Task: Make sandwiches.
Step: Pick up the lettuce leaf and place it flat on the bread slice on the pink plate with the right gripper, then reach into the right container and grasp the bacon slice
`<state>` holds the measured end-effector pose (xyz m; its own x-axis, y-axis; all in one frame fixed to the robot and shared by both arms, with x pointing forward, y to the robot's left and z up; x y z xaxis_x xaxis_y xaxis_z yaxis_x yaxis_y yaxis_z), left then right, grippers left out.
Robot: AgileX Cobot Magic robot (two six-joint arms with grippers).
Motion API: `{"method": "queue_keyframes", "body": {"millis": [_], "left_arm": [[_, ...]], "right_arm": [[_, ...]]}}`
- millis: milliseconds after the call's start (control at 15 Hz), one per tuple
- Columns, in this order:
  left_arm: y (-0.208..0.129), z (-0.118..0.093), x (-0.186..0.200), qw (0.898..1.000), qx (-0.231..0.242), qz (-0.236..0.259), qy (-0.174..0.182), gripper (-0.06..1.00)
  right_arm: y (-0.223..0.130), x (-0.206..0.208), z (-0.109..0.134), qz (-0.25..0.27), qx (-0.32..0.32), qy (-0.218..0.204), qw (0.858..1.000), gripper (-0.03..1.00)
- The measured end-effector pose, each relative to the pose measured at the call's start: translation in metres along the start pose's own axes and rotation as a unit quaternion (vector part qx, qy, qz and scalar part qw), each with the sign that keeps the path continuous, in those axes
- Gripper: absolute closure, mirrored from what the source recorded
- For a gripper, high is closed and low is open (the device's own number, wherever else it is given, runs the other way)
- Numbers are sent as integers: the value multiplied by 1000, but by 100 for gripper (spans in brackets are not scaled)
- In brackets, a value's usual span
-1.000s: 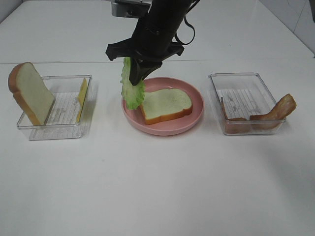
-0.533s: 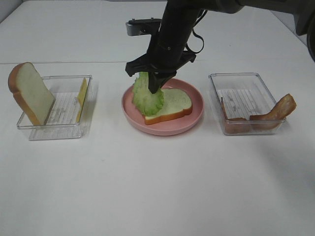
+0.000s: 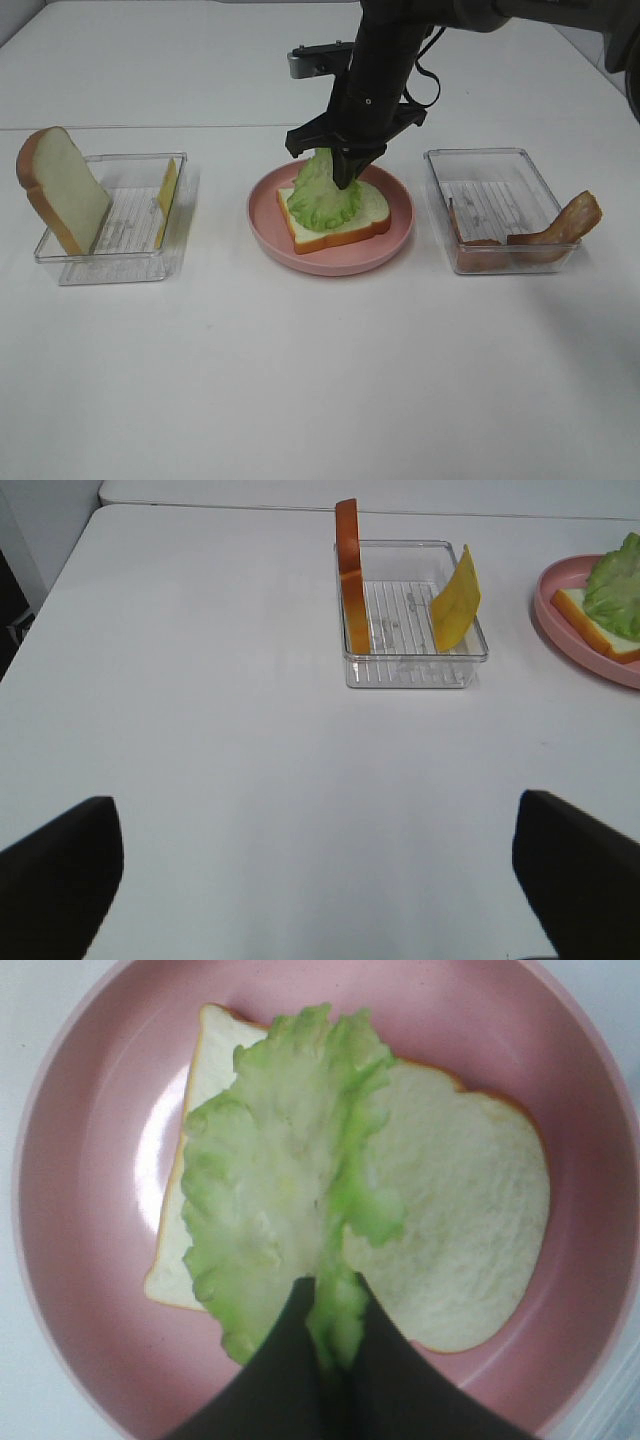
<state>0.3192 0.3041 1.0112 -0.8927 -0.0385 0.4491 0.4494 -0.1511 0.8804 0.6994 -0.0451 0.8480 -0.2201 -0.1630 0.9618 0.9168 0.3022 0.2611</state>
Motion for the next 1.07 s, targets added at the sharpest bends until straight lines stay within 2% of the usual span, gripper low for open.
{"method": "queue_keyframes", "body": {"millis": [67,133,200,267,333,400,533,733,933,1067], "left_arm": [[0,0,0,1000,0,0,0,-4],[0,0,0,1000,0,0,0,-4],[0,0,0,1000,0,0,0,-4],[0,0,0,1000,0,0,0,-4],[0,0,0,1000,0,0,0,-4],[0,0,0,1000,0,0,0,-4],[0,0,0,1000,0,0,0,-4],[0,0,0,1000,0,0,0,-4],[0,0,0,1000,0,0,0,-4],[0,0,0,1000,0,0,0,-4]], "right_arm": [[-2,-3,-1,5,0,-1,1000,94],[-3,-5,-1,7,0,-2,1000,89],[-3,-7,-1,8,0,-2,1000,57],[-3,-7,-1,8,1,-3,1000,44],[-3,-7,-4,7,4,-9,1000,21],[-2,-7,-6,6,8,-16,1000,10],[-2,-7,-11,5,15,-28,999,2],[-3,-4,-14,8,20,-37,999,1],[5,40,-19,-17,23,-52,998,1],[15,78,-23,-55,23,-66,996,1]]}}
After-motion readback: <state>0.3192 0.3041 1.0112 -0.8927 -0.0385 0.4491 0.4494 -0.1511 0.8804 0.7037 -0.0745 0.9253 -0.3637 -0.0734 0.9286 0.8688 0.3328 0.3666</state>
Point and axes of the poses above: a point on each arm's last joint axis where the gripper is mounted, x pointing back along that axis away from the gripper, z along the wrist's bending axis when the last joint is at zero, y = z × x, the point moved 10 cm from there along -x, pointing out along that axis toward the gripper, and after that the axes turned 12 degrees about -x, right-handed, at the moved point
